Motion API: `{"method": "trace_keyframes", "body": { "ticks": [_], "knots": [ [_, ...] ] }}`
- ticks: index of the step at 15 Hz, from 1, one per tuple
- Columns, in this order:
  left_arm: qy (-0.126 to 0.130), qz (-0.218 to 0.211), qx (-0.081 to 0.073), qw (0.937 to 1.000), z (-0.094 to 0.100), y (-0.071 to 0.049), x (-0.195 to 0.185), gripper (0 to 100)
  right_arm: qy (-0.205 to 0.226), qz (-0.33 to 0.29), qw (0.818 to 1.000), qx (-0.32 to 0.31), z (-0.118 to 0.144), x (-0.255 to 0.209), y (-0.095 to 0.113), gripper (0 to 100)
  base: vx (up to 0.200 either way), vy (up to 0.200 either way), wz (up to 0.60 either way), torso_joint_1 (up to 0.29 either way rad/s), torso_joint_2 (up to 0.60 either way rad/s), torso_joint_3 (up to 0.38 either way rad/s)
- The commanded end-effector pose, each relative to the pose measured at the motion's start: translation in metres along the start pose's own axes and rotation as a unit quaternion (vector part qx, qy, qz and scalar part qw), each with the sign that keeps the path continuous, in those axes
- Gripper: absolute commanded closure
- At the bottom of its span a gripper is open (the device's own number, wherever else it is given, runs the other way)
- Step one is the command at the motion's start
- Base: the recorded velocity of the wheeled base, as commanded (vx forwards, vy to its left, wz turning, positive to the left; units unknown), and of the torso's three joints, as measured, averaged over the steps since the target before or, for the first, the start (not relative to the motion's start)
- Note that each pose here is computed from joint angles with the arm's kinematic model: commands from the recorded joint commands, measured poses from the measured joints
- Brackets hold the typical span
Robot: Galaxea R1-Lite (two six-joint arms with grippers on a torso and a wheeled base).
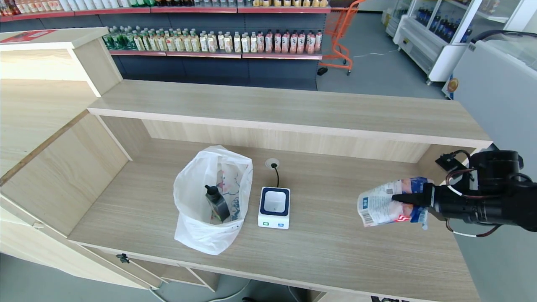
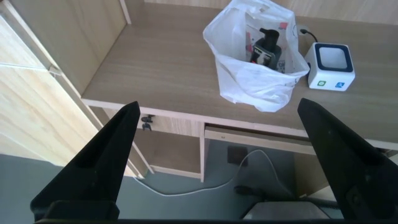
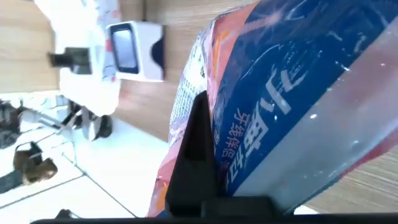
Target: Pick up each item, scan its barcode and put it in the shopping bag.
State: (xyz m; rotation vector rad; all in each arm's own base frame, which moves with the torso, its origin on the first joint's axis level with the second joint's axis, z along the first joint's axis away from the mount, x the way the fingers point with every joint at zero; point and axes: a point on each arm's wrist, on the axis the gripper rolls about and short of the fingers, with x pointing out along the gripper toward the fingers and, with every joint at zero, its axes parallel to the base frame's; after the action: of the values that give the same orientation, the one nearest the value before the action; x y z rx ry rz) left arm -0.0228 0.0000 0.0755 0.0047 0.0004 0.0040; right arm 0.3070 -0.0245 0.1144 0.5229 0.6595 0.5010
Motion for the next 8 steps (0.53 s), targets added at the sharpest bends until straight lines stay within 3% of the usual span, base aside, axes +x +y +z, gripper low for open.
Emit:
{"method": "trace_keyframes", "body": {
  "ticks": [1, 3, 5, 8],
  "knots": [
    [0.0, 0.0, 0.0, 1.0, 0.0, 0.0, 0.0, 0, -0.009, 0.129, 0.989, -0.076, -0.002, -0.042, 0.046, 100, 0.0, 0.0, 0.0, 0.0, 0.0, 0.0],
    [0.0, 0.0, 0.0, 1.0, 0.0, 0.0, 0.0, 0, 0.008, 0.163, 0.979, -0.125, -0.013, -0.036, 0.074, 100, 0.0, 0.0, 0.0, 0.0, 0.0, 0.0],
    [0.0, 0.0, 0.0, 1.0, 0.0, 0.0, 0.0, 0, 0.029, 0.192, 0.972, -0.135, -0.025, -0.04, 0.095, 100, 0.0, 0.0, 0.0, 0.0, 0.0, 0.0],
    [0.0, 0.0, 0.0, 1.0, 0.0, 0.0, 0.0, 0, 0.068, 0.239, 0.953, -0.171, -0.052, -0.044, 0.117, 100, 0.0, 0.0, 0.0, 0.0, 0.0, 0.0]
  ]
}}
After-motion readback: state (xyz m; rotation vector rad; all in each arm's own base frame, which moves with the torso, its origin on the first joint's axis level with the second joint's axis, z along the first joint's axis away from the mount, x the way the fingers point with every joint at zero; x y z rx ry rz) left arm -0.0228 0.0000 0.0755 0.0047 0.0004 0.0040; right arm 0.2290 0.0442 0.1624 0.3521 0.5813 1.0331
